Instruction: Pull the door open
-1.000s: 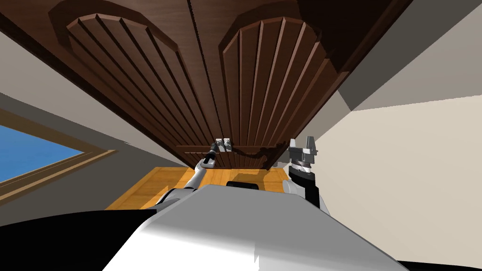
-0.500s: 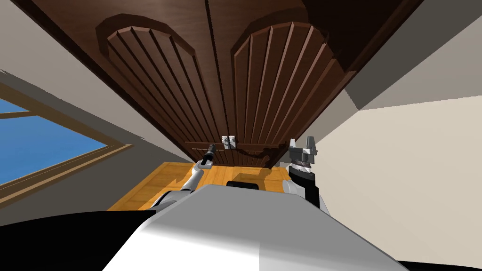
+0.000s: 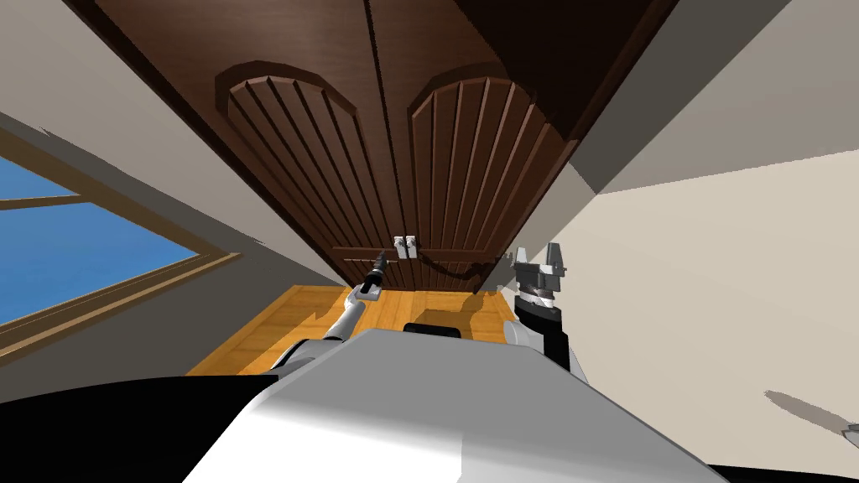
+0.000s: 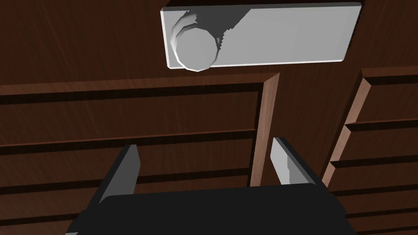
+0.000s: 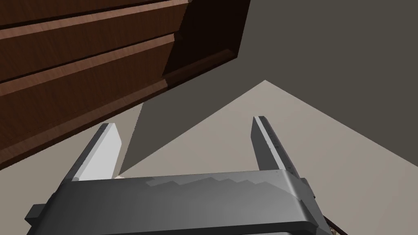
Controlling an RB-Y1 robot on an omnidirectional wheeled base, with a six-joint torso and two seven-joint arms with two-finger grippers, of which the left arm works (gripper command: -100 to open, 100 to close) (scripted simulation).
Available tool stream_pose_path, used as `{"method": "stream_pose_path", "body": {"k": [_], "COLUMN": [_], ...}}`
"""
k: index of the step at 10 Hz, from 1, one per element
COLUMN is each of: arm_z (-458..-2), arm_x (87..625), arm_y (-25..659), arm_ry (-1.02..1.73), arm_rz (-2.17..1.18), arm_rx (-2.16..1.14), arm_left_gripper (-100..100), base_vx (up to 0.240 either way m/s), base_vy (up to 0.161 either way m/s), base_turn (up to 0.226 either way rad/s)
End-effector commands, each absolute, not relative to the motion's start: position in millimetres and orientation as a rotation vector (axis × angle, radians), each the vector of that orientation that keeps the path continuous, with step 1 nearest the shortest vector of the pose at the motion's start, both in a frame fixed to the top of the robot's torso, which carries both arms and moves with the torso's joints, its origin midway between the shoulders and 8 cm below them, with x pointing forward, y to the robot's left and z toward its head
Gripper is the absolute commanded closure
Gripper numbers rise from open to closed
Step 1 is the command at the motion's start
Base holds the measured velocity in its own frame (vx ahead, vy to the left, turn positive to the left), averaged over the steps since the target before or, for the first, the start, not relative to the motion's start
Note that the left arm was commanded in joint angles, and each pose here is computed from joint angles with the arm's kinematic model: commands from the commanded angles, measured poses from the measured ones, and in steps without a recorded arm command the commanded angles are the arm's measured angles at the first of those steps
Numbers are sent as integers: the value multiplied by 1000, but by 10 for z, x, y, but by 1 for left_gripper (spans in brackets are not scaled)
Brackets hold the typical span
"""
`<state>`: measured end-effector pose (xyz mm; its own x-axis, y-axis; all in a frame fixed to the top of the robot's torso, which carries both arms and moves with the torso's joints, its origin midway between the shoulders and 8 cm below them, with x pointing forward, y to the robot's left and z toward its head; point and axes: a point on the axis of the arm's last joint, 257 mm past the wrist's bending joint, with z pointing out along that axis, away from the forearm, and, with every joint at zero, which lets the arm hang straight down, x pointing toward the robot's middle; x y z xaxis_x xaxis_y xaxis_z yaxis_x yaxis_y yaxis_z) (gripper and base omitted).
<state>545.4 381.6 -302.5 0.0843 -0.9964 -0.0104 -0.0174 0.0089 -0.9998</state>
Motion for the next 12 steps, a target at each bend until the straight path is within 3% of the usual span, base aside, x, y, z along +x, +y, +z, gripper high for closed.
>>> {"method": "stream_pose_path", "body": {"k": [1,6,9,12], "arm_z": [-3025,-3167,-3143,-3040], "arm_x": [5454,5211,5255,5431], "arm_y": [3816,4504,4444,4099], "arm_ry": [1164,1136,1135,1140], "arm_rz": [-1132,-1001,-1011,-1075], "arm_rx": [-1253,-1307,-1302,-1273], "arm_left_gripper": [-100,-100,-100,-100], "base_vx": [-83,20,166,199], "base_vy": [-55,78,3,-93], "base_turn": [-14,133,-34,-140]}}
